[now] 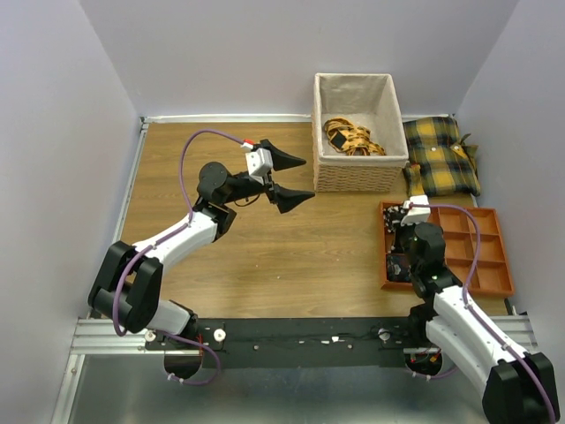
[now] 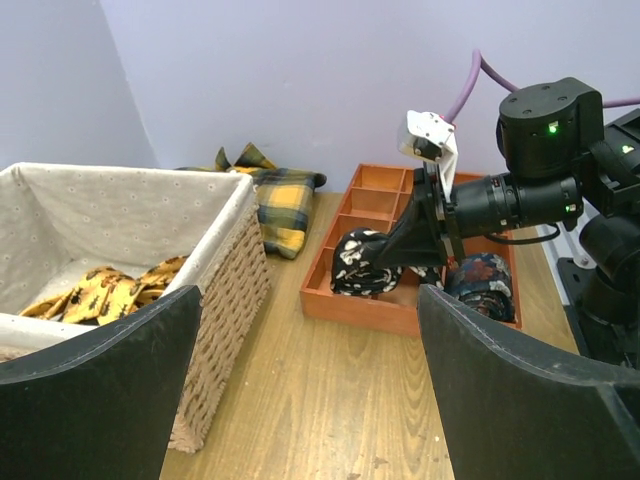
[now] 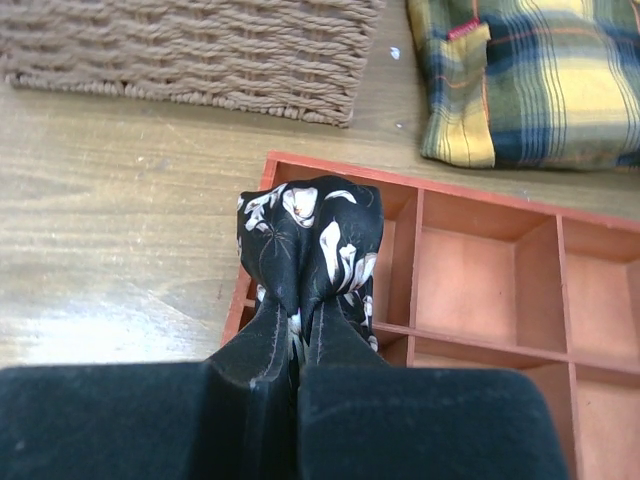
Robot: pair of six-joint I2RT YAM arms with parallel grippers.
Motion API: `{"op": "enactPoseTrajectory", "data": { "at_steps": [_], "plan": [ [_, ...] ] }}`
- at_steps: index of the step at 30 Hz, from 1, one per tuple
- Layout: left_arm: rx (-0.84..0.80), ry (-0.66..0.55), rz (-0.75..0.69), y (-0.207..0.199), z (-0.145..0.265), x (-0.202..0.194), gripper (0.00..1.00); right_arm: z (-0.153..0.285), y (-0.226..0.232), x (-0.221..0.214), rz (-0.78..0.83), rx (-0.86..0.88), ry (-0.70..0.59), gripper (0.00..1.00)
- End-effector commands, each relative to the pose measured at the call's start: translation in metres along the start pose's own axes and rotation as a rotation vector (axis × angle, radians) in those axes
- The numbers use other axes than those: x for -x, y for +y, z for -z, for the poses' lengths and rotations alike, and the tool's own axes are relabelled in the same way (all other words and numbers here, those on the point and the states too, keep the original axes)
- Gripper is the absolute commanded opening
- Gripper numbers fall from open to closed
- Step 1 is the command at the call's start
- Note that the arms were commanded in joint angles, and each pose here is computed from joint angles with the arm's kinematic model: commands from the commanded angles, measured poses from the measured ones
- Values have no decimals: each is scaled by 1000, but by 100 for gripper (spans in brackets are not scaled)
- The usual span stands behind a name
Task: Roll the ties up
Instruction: Move the storage box to the center of the board.
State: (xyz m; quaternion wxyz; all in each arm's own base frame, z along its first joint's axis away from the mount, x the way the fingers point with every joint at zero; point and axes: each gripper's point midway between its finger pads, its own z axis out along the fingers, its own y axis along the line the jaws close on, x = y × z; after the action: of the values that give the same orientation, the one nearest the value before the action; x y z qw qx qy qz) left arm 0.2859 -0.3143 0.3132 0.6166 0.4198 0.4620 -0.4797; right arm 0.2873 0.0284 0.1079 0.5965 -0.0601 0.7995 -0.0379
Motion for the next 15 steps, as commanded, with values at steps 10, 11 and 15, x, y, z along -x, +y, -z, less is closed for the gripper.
{"op": "enactPoseTrajectory", "data": {
  "at_steps": [10,11,15],
  "plan": [
    [-10,-31,-57,15,11,9,99,11,13,18,108,174,-7,1],
    [-9,-33,-68,16,11,9,99,12,14,21,95,176,-19,1],
    [12,5,-71,28,8,3,99,9,21,15,82,208,8,1]
  ]
}}
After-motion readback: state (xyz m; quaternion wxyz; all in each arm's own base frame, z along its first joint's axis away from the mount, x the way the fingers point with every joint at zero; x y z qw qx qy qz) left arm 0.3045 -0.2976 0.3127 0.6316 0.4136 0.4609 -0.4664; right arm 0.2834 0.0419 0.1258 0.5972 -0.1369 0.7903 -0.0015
